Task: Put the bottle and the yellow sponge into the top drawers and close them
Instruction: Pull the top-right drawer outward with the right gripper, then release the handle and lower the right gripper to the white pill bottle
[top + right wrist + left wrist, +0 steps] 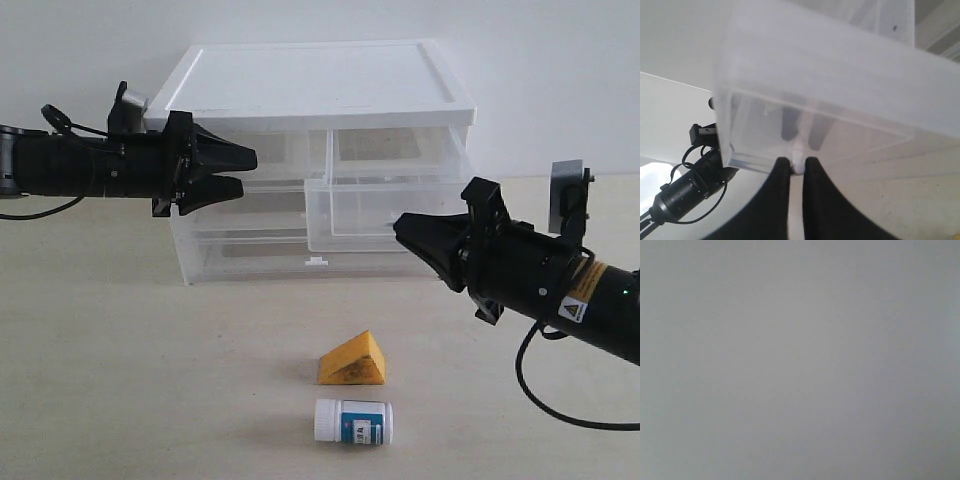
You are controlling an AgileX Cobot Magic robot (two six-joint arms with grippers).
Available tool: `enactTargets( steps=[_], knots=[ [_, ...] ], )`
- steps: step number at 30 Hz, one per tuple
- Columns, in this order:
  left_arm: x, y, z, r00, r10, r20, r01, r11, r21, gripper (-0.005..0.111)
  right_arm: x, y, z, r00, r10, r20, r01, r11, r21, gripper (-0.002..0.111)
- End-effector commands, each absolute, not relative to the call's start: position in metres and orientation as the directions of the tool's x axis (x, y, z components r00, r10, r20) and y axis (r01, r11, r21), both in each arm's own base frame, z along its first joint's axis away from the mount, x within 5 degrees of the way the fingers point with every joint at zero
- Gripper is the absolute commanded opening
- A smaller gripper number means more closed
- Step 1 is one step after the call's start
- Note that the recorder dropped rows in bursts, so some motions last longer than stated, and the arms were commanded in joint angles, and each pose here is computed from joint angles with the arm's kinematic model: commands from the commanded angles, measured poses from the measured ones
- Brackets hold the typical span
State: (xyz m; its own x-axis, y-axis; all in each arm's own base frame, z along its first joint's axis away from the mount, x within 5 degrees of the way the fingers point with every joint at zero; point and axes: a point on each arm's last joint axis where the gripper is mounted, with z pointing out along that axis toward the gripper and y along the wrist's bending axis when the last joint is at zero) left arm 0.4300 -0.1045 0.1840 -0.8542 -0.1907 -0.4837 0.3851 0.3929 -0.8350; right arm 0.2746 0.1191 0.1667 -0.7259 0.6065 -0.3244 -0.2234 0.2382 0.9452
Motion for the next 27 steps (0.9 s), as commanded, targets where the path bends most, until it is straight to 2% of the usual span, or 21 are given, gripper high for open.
enactTargets(
  steps=[1,7,9,12,15,16,21,25,27],
  knots=[
    [0.443,-0.094,0.173,-0.814,-0.233,-0.532,0.349,0.536,-0.769,0.058,0.271,0.121,0.172,-0.730,0.581,-0.360,-0.271,0.237,0.933,0.000],
    [0.443,-0.094,0.173,-0.814,-0.233,-0.532,0.349,0.536,-0.769,0.058,0.271,0.121,0.172,-0.725,0.579,-0.374,-0.282,0.245,0.927,0.001],
    [0.443,-0.094,0.173,-0.814,-0.233,-0.532,0.349,0.536,-0.769,0.058,0.271,0.120,0.170,-0.719,0.571,-0.397,-0.285,0.280,0.917,0.005],
    [0.443,-0.094,0.173,-0.814,-0.233,-0.532,0.349,0.536,-0.769,0.058,0.271,0.120,0.169,-0.715,0.565,-0.412,-0.294,0.291,0.910,0.021],
    [0.443,-0.094,0.173,-0.814,-0.233,-0.532,0.350,0.534,-0.770,0.058,0.271,0.121,0.170,-0.717,0.563,-0.411,-0.298,0.287,0.911,0.042],
    [0.442,-0.094,0.172,-0.815,-0.225,-0.534,0.353,0.538,-0.766,0.058,0.271,0.121,0.169,-0.722,0.554,-0.414,-0.298,0.291,0.909,0.054],
    [0.442,-0.094,0.172,-0.816,-0.219,-0.535,0.355,0.540,-0.763,0.058,0.267,0.123,0.163,-0.758,0.486,-0.435,-0.297,0.335,0.894,0.055],
    [0.442,-0.094,0.172,-0.816,-0.219,-0.535,0.355,0.542,-0.762,0.058,0.260,0.126,0.153,-0.775,0.329,-0.539,-0.376,0.446,0.812,0.055],
    [0.442,-0.094,0.172,-0.816,-0.219,-0.535,0.355,0.542,-0.762,0.058,0.254,0.127,0.145,-0.770,0.185,-0.610,-0.458,0.505,0.732,0.055]
  ],
)
